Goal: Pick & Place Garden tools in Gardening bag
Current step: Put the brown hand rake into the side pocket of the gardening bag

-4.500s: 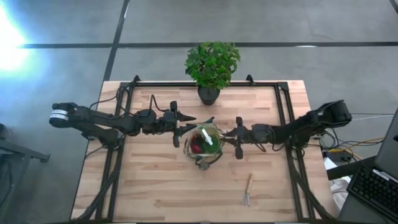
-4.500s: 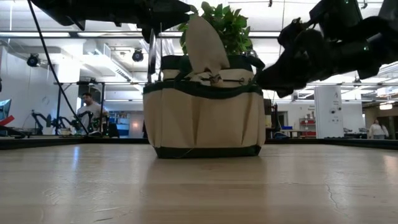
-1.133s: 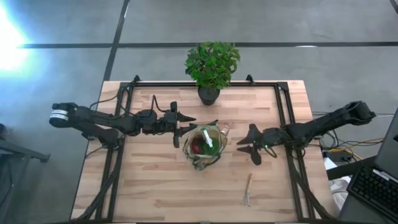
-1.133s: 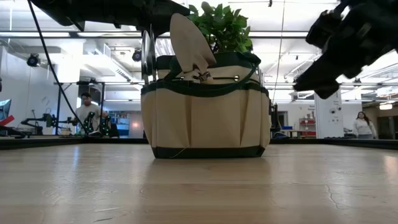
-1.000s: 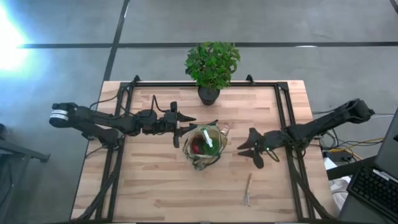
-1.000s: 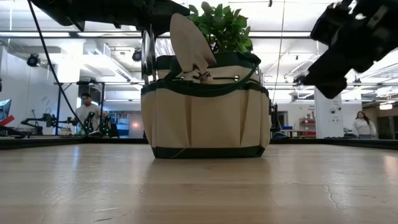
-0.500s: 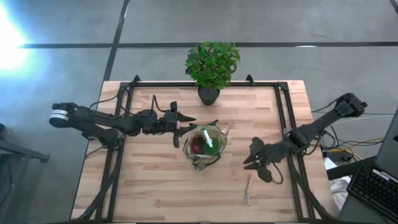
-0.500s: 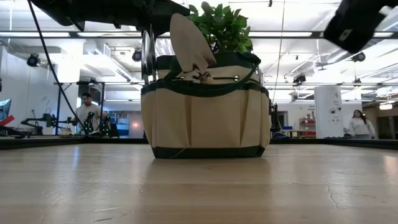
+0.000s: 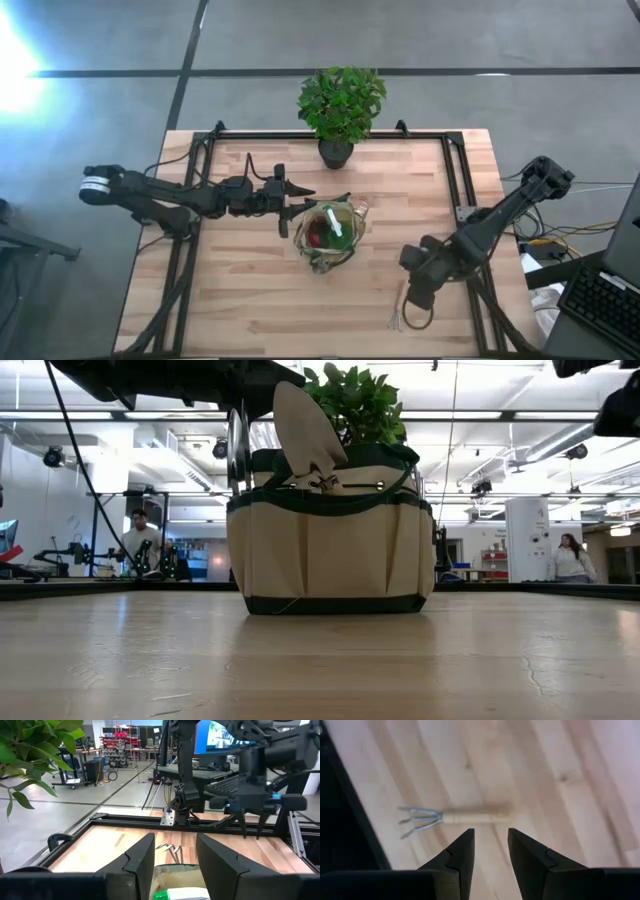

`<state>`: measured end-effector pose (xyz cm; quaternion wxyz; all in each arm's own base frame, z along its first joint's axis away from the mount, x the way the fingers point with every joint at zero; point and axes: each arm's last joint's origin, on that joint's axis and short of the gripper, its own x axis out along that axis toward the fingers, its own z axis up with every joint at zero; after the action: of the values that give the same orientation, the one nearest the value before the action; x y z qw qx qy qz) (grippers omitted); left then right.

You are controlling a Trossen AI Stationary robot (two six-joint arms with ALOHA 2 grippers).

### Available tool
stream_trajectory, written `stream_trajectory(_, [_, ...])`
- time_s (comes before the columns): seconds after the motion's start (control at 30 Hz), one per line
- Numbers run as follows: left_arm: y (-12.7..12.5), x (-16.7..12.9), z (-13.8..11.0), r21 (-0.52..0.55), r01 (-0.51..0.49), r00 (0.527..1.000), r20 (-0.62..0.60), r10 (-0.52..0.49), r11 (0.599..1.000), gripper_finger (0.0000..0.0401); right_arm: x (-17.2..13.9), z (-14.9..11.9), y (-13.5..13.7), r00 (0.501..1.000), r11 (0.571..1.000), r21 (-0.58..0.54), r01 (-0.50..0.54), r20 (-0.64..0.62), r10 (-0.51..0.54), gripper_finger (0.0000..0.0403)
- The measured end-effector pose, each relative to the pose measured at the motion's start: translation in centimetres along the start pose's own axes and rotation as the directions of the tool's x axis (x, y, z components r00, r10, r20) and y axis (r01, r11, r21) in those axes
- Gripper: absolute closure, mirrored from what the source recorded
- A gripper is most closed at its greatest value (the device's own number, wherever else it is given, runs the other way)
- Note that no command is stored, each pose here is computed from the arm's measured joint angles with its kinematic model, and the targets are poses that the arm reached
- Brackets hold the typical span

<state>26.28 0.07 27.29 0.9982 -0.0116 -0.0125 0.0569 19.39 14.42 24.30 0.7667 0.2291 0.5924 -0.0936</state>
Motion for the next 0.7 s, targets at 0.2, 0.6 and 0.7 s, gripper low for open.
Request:
stream_trajectory(0.2, [0.0, 0.0, 0.0, -0.001, 0.0, 1.0, 0.0, 0.0, 1.0, 0.0254, 1.6, 0.4, 1.8, 0.996, 0.989, -0.148, 0.03, -0.081, -0.043, 0.0285])
stream_trajectory(0.6, [0.0, 0.0, 0.0, 0.004, 0.0, 1.0, 0.001, 0.0, 1.0, 0.0254, 6.9, 1.1, 4.4, 0.903, 0.71, -0.702, 0.056, -0.267, -0.336, 0.0302])
stream_trajectory(0.7, [0.0, 0.0, 0.0, 0.005, 0.0, 1.0, 0.002, 0.0, 1.0, 0.0254, 8.2, 1.2, 5.1, 0.877, 0.613, -0.79, 0.01, -0.287, -0.384, 0.0305])
